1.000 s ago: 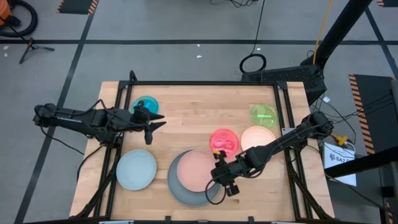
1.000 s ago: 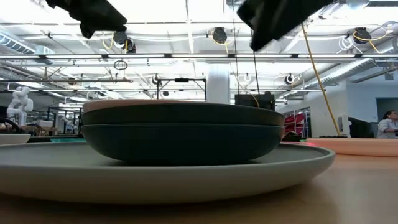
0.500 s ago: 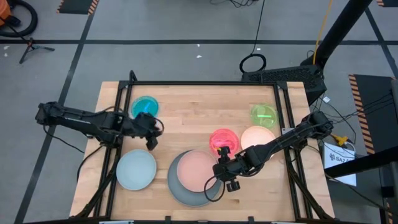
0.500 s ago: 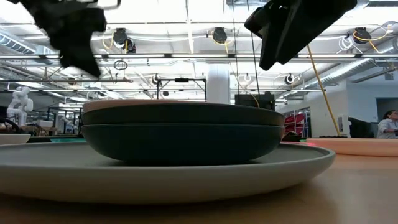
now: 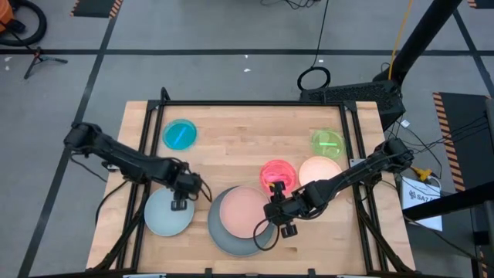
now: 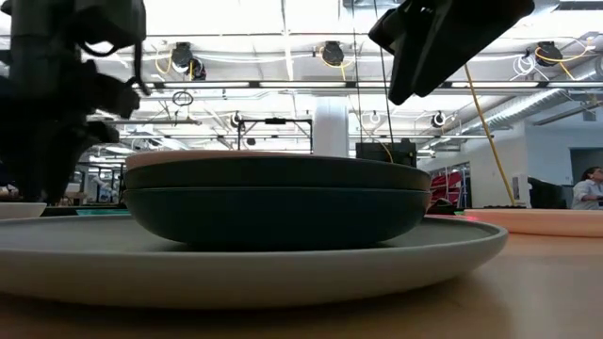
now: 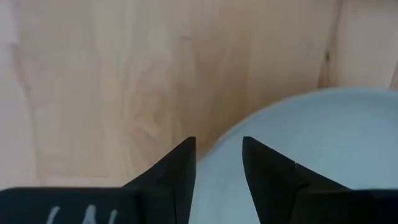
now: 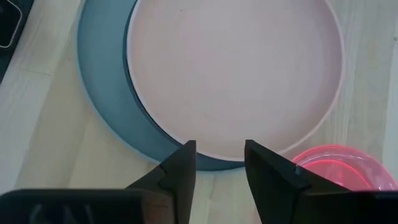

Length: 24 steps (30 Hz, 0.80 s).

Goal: Stack plastic plates
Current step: Stack the light blue plate on top of the pink plate

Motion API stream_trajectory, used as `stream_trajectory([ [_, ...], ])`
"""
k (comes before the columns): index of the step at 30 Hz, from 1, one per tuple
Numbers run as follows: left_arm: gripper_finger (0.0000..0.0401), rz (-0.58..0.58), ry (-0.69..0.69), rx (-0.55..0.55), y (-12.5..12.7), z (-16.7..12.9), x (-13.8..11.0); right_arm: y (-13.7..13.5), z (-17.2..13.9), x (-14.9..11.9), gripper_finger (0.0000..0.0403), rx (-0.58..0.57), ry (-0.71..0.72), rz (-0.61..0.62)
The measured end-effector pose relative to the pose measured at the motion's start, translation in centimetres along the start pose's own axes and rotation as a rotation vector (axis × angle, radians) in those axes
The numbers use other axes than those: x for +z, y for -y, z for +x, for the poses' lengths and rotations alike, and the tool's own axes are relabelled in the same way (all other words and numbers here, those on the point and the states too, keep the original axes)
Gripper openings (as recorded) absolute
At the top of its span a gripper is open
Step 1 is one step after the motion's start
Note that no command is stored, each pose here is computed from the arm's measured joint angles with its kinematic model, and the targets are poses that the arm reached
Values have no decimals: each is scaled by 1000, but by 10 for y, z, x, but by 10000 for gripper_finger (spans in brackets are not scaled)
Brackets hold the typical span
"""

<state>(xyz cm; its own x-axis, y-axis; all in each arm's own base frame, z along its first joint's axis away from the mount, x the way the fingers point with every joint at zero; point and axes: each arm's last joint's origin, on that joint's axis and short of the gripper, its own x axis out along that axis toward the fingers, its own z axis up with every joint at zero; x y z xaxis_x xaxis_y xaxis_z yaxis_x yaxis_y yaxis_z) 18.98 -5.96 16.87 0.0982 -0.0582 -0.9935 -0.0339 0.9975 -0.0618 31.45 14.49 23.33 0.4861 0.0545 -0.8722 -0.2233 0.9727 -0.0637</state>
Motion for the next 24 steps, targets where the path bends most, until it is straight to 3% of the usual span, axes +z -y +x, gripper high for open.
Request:
stream_trajectory([
  [5,136,58,-32,9,3,7,1,0,0,0,128,1,3,1],
  [24,136,90,-23,6,4,10,4,-1,0,2,128,5,25,11],
])
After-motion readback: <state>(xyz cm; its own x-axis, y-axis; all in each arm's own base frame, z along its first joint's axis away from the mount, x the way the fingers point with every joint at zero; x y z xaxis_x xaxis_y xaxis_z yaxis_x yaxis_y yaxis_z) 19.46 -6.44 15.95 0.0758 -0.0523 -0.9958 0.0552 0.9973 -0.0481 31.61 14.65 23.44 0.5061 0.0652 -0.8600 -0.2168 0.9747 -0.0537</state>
